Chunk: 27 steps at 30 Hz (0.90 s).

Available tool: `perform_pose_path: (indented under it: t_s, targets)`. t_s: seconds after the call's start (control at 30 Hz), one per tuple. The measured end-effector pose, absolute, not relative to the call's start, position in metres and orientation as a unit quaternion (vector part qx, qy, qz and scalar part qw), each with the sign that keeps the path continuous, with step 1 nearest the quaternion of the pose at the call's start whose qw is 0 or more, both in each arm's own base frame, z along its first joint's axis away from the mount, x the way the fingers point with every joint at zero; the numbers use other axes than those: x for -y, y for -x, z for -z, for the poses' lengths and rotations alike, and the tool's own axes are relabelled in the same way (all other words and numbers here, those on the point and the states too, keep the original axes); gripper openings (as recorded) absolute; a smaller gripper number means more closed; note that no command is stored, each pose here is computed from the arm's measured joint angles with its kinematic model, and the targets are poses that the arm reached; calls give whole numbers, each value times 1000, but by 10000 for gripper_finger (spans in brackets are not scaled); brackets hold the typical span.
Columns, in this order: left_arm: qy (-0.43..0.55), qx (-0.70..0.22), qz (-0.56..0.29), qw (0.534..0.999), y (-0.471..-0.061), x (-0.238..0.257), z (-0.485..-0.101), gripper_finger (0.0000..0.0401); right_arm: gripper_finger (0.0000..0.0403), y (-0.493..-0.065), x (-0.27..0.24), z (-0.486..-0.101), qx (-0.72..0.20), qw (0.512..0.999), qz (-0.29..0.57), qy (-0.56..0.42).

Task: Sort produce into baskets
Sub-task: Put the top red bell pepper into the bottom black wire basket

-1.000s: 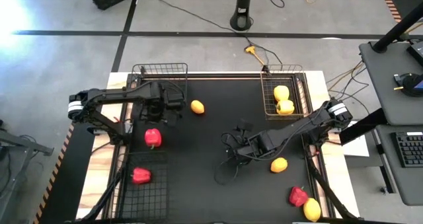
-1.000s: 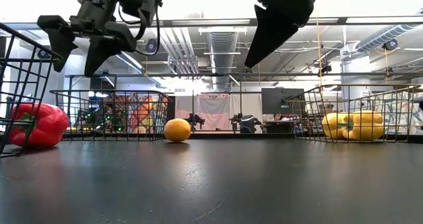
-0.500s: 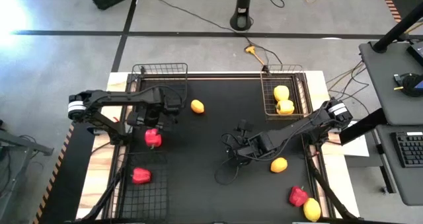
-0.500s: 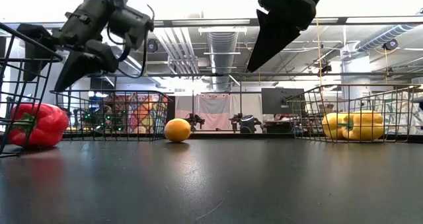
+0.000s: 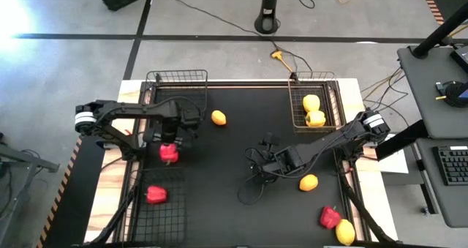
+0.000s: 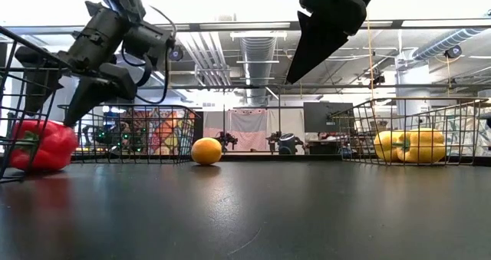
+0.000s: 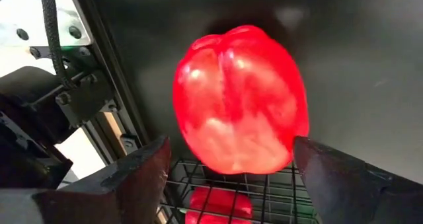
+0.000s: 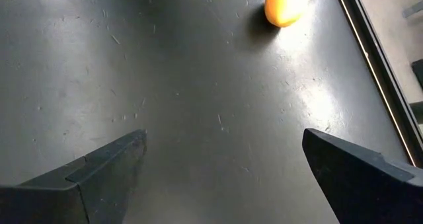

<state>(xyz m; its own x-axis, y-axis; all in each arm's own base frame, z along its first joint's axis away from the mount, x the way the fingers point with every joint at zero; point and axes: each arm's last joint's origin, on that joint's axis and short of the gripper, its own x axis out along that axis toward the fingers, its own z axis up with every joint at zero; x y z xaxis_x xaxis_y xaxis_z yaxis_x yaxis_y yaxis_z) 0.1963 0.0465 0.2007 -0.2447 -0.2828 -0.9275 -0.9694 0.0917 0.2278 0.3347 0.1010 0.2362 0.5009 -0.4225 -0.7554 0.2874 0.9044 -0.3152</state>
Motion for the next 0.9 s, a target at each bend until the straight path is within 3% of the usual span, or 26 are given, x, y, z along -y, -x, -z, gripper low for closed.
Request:
perform_pose_path:
  t_s: [0.17,0.47,0.73,0.9]
  targets:
    - [501,-635,-452,377,-196,-46,-192,302,394,-335,-101,-236,-455,863,206,74]
    - [504,-654,-444,347,-185,-40,-178,304,394,-334,-101,-234,-458,862,206,75]
    - [486,-651,-459,359,-185,-40,-175,356,394,-333,-101,-233,-459,861,207,76]
    - [463,-651,-473,370,-183,-40,-174,368,394,-333,-101,-233,-459,861,207,77]
